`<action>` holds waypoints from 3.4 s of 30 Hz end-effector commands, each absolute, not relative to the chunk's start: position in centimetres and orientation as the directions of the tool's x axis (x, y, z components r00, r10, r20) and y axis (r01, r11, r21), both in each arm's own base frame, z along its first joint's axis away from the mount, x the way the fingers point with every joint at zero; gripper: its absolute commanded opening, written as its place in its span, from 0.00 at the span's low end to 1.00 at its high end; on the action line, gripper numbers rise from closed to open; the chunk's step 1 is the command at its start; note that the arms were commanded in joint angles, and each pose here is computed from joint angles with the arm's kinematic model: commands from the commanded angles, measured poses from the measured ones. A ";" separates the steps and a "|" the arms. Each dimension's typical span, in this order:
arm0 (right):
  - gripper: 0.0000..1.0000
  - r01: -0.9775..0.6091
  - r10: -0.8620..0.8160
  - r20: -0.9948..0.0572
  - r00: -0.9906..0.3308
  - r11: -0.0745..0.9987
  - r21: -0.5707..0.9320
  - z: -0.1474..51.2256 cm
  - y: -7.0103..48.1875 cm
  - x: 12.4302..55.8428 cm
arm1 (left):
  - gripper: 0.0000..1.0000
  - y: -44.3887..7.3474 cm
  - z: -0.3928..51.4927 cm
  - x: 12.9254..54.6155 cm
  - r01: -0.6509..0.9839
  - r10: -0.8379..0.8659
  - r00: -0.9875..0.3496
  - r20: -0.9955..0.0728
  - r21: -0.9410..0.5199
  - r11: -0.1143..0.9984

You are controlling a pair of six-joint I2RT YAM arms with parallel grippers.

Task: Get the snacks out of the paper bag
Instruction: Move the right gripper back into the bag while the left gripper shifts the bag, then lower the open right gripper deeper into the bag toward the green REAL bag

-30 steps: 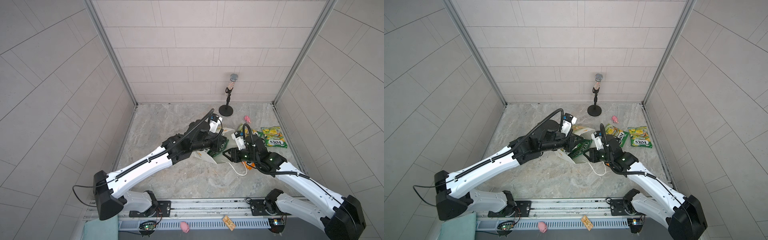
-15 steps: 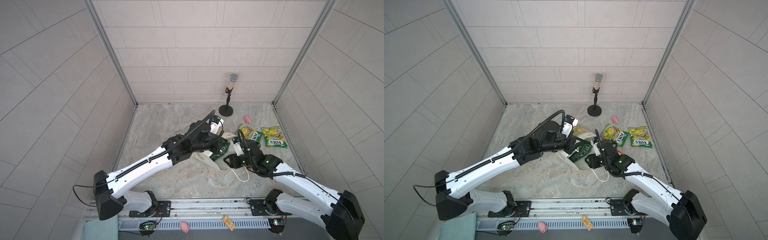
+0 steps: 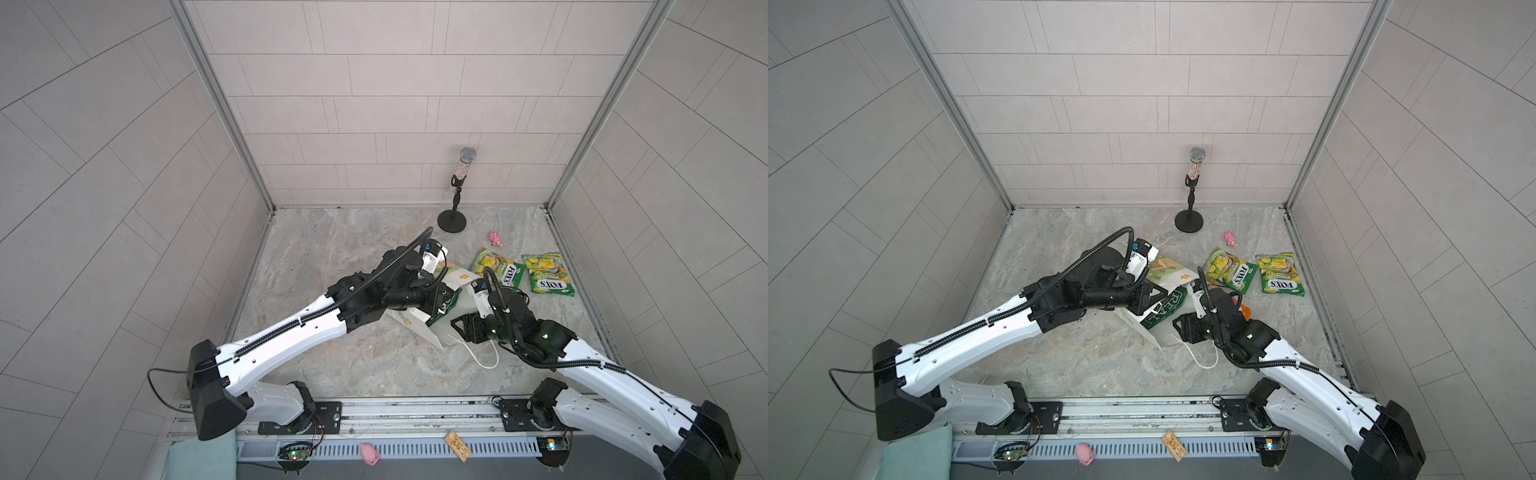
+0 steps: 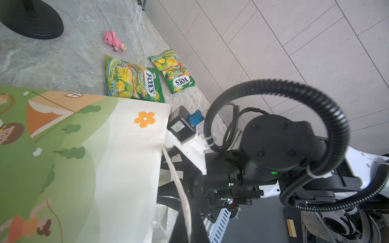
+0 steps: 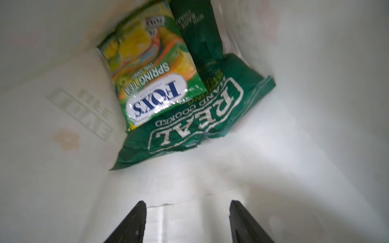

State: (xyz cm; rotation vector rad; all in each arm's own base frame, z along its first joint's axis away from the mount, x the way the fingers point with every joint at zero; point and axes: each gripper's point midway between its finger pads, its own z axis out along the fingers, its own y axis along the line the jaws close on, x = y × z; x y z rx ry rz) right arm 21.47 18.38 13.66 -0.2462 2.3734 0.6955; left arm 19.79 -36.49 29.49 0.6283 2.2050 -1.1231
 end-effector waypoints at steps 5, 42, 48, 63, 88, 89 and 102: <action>0.59 -0.318 0.198 -0.620 -0.759 0.719 0.618 16.0 20.7 21.3 | 0.00 -37.0 29.5 20.5 0.614 0.102 -0.724 -0.682 -0.571 0.545; 0.31 0.001 0.531 -0.404 -0.745 0.606 0.795 12.4 24.7 25.7 | 0.00 -37.4 29.7 21.6 0.588 0.032 -0.721 -0.692 -0.587 0.557; 0.30 0.040 0.546 -0.396 -0.738 0.621 0.782 11.6 25.0 26.6 | 0.00 -37.5 29.6 21.4 0.593 0.039 -0.722 -0.691 -0.588 0.550; 0.33 0.203 0.612 -0.412 -0.675 0.691 0.693 8.6 22.9 28.1 | 0.00 -37.4 29.8 21.1 0.599 0.043 -0.719 -0.694 -0.587 0.544; 0.41 0.291 0.676 -0.309 -0.669 0.621 0.728 5.4 24.0 30.8 | 0.00 -38.0 30.1 20.4 0.616 0.063 -0.719 -0.692 -0.593 0.518; 0.41 0.290 0.676 -0.296 -0.675 0.612 0.735 5.2 24.2 30.9 | 0.00 -38.0 30.1 20.4 0.615 0.063 -0.721 -0.690 -0.594 0.518; 0.12 0.192 0.659 -0.248 -0.710 0.520 0.832 5.3 27.2 32.3 | 0.00 -37.6 30.1 20.4 0.616 0.062 -0.713 -0.699 -0.581 0.532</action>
